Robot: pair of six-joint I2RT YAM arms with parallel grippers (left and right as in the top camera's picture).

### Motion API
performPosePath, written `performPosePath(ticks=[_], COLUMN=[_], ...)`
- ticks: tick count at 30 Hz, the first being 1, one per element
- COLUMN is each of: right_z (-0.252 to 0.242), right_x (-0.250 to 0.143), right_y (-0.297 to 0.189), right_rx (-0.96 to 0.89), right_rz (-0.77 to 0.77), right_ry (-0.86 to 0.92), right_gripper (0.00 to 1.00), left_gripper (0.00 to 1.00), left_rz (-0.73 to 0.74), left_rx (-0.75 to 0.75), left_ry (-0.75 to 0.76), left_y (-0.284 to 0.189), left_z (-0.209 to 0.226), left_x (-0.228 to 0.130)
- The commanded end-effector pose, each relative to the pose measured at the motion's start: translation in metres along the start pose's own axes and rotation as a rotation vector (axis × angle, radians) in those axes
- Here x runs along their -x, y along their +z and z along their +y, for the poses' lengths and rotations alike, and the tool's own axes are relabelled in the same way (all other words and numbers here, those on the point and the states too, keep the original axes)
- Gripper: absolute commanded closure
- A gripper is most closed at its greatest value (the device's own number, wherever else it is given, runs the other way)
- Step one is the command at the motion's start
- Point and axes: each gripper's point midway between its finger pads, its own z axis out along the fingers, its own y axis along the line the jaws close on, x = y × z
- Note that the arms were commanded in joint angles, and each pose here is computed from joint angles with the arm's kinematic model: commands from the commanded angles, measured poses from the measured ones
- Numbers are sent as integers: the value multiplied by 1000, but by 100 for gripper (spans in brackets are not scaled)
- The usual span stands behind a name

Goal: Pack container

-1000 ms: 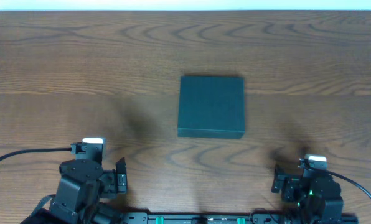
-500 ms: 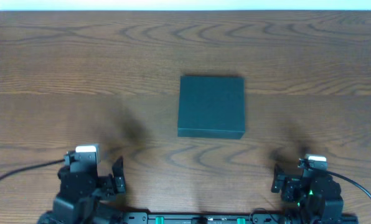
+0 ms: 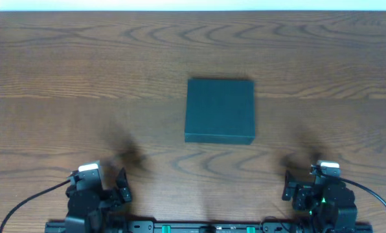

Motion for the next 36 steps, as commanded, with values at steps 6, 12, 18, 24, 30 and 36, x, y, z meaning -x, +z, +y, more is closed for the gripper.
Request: performPosePath(ticks=[6, 12, 18, 24, 30, 36], right_z=[-2, -2, -2, -2, -2, -2], right_x=[-1, -1, -1, -1, -1, -1], right_y=[0, 0, 0, 0, 0, 0], right_rx=[-8, -8, -8, -8, -9, -8], right_rz=[0, 0, 0, 0, 0, 0], right_ry=[-4, -5, -5, -4, -4, -4], right_gripper=[1, 1, 1, 1, 1, 1], left_gripper=[5, 5, 5, 5, 5, 5], left_rz=[118, 127, 128, 128, 128, 128], left_rx=[7, 11, 11, 11, 11, 11], left_ry=[59, 62, 62, 62, 62, 62], left_y=[27, 33, 33, 33, 33, 33], left_z=[2, 2, 2, 2, 2, 2], left_x=[-39, -44, -44, -44, -44, -44])
